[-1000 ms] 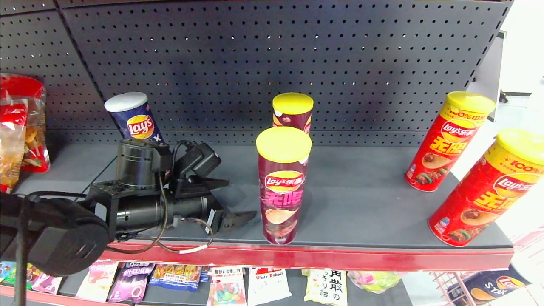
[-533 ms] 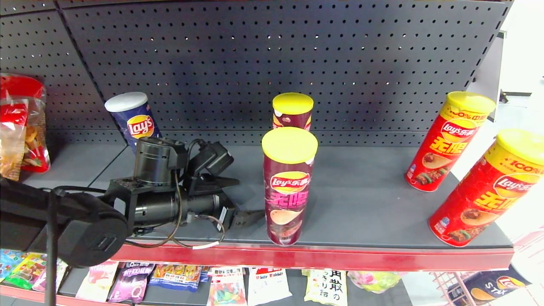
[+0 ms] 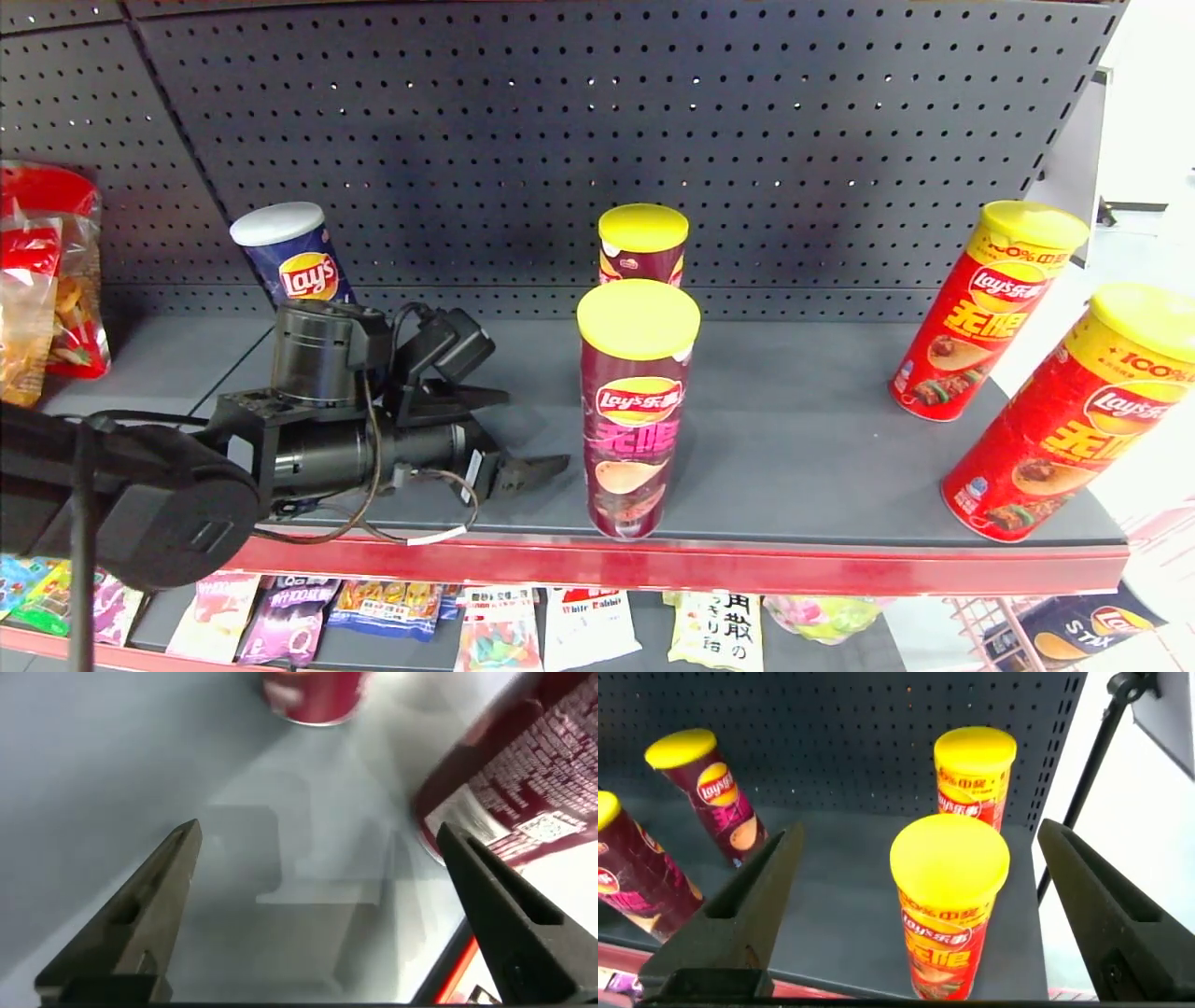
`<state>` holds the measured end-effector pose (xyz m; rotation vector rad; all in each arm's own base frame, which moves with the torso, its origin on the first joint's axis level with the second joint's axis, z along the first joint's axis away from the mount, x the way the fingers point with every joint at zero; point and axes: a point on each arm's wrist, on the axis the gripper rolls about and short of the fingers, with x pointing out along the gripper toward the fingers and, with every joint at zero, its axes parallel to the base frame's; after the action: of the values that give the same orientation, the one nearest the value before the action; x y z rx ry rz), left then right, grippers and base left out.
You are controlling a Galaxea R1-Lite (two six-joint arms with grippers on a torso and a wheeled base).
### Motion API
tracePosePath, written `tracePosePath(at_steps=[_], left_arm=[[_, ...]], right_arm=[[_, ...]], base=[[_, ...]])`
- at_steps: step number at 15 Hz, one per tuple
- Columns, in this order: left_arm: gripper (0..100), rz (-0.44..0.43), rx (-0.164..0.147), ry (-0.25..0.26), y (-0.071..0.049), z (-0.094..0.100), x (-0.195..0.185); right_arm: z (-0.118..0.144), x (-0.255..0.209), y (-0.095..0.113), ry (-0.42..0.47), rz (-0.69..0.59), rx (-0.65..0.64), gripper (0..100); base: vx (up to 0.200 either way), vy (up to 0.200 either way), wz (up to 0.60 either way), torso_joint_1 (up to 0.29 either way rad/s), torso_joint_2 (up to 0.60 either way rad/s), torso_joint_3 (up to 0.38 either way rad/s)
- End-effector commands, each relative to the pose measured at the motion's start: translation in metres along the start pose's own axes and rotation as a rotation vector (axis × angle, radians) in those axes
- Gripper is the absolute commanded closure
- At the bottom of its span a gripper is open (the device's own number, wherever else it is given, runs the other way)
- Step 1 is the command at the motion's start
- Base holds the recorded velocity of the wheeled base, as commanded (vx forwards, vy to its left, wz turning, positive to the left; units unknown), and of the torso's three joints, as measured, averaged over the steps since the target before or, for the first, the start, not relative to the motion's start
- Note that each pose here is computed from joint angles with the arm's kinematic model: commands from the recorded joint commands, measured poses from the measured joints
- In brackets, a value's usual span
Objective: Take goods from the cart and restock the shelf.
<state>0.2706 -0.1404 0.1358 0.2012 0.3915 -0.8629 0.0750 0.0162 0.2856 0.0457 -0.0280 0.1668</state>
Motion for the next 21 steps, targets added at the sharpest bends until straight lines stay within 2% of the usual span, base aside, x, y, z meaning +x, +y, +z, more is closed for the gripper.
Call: tracePosePath(at_steps=[1,3,4,5,6,7,8,9,11,12,13,14,15,16,18,21], left_arm=[[0,0.12,0.015,-0.095,0.005,0.02,-0.049],[0,0.266,0.006,-0.123,-0.002,0.023,-0.103],[0,0.323,-0.014,-0.114,-0.009,0.016,-0.134],[0,0.367,-0.04,-0.094,-0.023,0.005,-0.167],[0,0.412,-0.087,-0.06,-0.036,-0.008,-0.194],[0,0.451,-0.149,-0.046,-0.054,-0.02,-0.22],[0,0.486,-0.18,-0.051,-0.065,-0.025,-0.233],[0,0.508,-0.214,-0.042,-0.091,-0.043,-0.254],[0,0.532,-0.217,-0.042,-0.126,-0.075,-0.273],[0,0.544,-0.218,-0.041,-0.13,-0.081,-0.274],[0,0.635,-0.213,-0.041,-0.145,-0.102,-0.281],[0,0.635,-0.206,-0.059,-0.148,-0.106,-0.283],[0,0.654,-0.207,-0.052,-0.147,-0.108,-0.282],[0,0.661,-0.196,-0.05,-0.147,-0.109,-0.282],[0,0.69,-0.147,-0.042,-0.146,-0.107,-0.283],[0,0.715,-0.124,-0.042,-0.146,-0.108,-0.283]], right_arm=[[-0.017,-0.004,-0.001,0.041,-0.005,-0.005,0],[-0.024,-0.007,-0.004,0.055,-0.044,-0.016,0],[-0.029,-0.007,-0.007,0.066,-0.105,-0.037,0],[-0.036,-0.012,-0.012,0.081,-0.181,-0.064,0],[-0.045,-0.017,-0.015,0.101,-0.228,-0.081,0],[-0.055,-0.024,-0.017,0.111,-0.257,-0.088,0],[-0.061,-0.029,-0.017,0.116,-0.272,-0.091,0],[-0.075,-0.037,-0.017,0.132,-0.298,-0.092,0],[-0.096,-0.045,-0.017,0.17,-0.312,-0.104,0],[-0.099,-0.046,-0.017,0.175,-0.313,-0.105,0],[-0.109,-0.051,-0.018,0.189,-0.342,-0.104,0],[-0.114,-0.051,-0.018,0.203,-0.349,-0.103,0],[-0.116,-0.052,-0.018,0.208,-0.349,-0.106,0],[-0.116,-0.052,-0.018,0.207,-0.35,-0.111,0],[-0.12,-0.053,-0.018,0.217,-0.349,-0.113,0],[-0.131,-0.059,-0.017,0.219,-0.343,-0.114,0]], base=[[0.0,0.0,0.0,0.0,0.0,0.0],[0.0,0.0,0.0,0.0,0.0,0.0],[0.0,0.0,0.0,0.0,0.0,0.0],[0.0,0.0,0.0,0.0,0.0,0.0],[0.0,0.0,0.0,0.0,0.0,0.0],[0.0,0.0,0.0,0.0,0.0,0.0],[0.0,0.0,0.0,0.0,0.0,0.0],[0.0,0.0,0.0,0.0,0.0,0.0],[0.0,0.0,0.0,0.0,0.0,0.0],[0.0,0.0,0.0,0.0,0.0,0.0],[0.0,0.0,0.0,0.0,0.0,0.0],[0.0,0.0,0.0,0.0,0.0,0.0],[0.0,0.0,0.0,0.0,0.0,0.0],[0.0,0.0,0.0,0.0,0.0,0.0],[0.0,0.0,0.0,0.0,0.0,0.0],[0.0,0.0,0.0,0.0,0.0,0.0]])
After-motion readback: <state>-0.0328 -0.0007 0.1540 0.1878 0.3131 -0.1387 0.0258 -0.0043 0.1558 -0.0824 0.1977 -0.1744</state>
